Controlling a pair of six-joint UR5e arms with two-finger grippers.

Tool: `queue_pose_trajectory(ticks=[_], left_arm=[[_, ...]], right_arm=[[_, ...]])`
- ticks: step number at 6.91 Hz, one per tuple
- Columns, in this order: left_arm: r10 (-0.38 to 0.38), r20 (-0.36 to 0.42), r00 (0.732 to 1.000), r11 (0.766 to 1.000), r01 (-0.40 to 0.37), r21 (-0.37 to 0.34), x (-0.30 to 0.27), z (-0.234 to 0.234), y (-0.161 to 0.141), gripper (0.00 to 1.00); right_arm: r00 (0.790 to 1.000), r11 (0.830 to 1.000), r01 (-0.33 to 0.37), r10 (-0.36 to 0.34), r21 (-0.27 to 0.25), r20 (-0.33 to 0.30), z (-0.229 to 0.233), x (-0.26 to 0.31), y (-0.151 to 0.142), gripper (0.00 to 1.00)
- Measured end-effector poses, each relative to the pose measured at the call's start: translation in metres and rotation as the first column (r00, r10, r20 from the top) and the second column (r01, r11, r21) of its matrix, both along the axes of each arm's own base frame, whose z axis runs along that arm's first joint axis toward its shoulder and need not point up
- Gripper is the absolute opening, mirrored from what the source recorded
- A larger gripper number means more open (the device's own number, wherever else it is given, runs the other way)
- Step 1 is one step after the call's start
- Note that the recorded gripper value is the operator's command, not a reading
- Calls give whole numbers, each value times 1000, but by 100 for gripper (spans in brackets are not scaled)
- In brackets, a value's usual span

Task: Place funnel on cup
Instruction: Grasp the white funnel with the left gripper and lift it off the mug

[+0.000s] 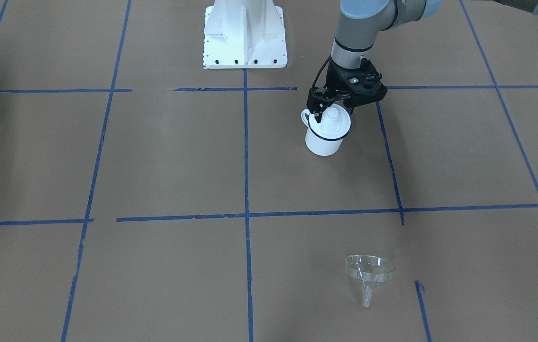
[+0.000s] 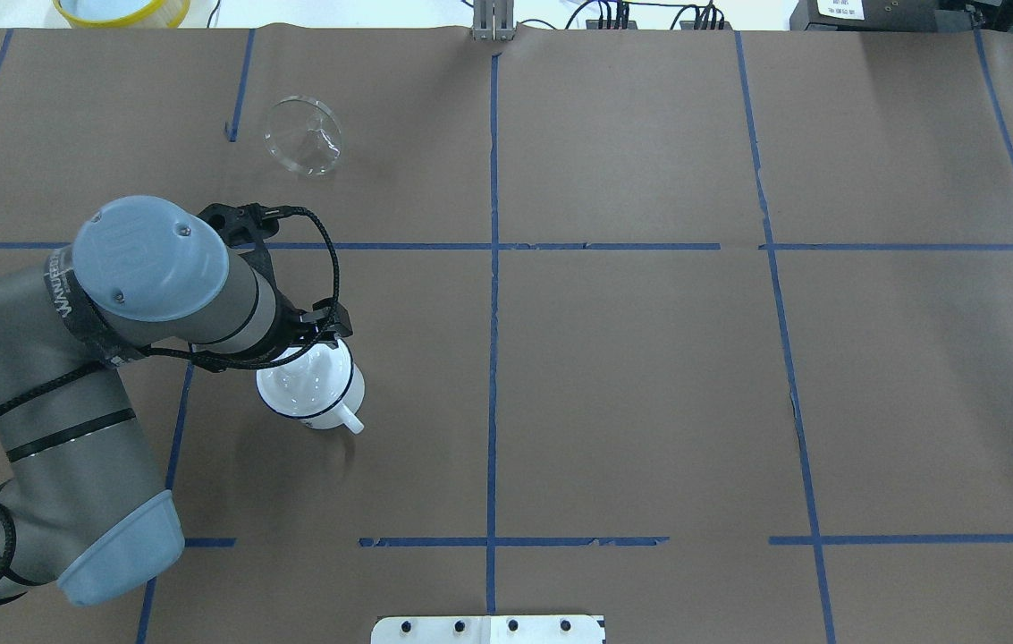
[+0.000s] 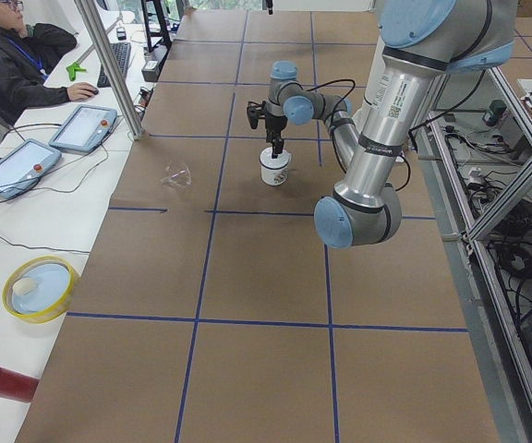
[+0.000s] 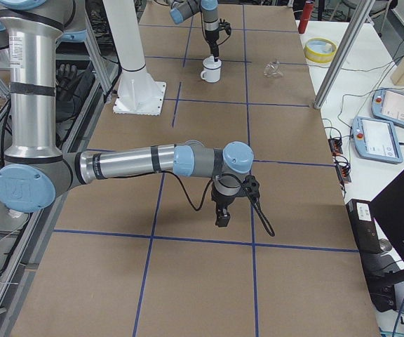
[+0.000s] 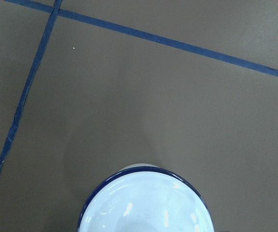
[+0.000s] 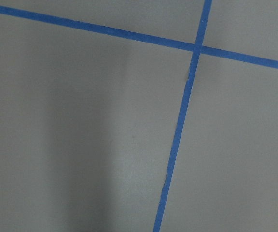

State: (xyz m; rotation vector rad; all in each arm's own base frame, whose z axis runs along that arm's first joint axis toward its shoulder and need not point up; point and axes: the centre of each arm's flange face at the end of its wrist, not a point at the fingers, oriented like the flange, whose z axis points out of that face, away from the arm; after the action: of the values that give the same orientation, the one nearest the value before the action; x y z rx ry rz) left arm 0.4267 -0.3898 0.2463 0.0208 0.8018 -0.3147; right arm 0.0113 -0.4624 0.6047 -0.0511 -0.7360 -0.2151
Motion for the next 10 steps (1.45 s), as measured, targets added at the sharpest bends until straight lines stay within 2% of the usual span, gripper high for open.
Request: queue_pose_trajectory(ticks=[1,2,3,4,8,10], left_arm=[[4,0,1000,1000,-4,0,1,0,2,85],[6,0,1000,1000,-6,0,2,0,2,50],[7,0,1000,1000,-7,-1,3,0,3,8],[9,1,1000,1000,-9,-1,3,0,4,0],[9,3,1000,1000,-9,-2,-3,0,6,0],[17,0,1000,1000,-17,23,-25,-16,12,0]], right_arm=[[1000,1000,0,0,0,0,0,0,0,100],[1000,1000,0,0,0,0,0,0,0,100],[1000,1000,0,0,-1,0,0,0,0,100],[1000,1000,0,0,-1,0,0,0,0,100],[1000,1000,0,0,-1,0,0,0,0,100],[1000,1000,0,0,-1,0,0,0,0,100]])
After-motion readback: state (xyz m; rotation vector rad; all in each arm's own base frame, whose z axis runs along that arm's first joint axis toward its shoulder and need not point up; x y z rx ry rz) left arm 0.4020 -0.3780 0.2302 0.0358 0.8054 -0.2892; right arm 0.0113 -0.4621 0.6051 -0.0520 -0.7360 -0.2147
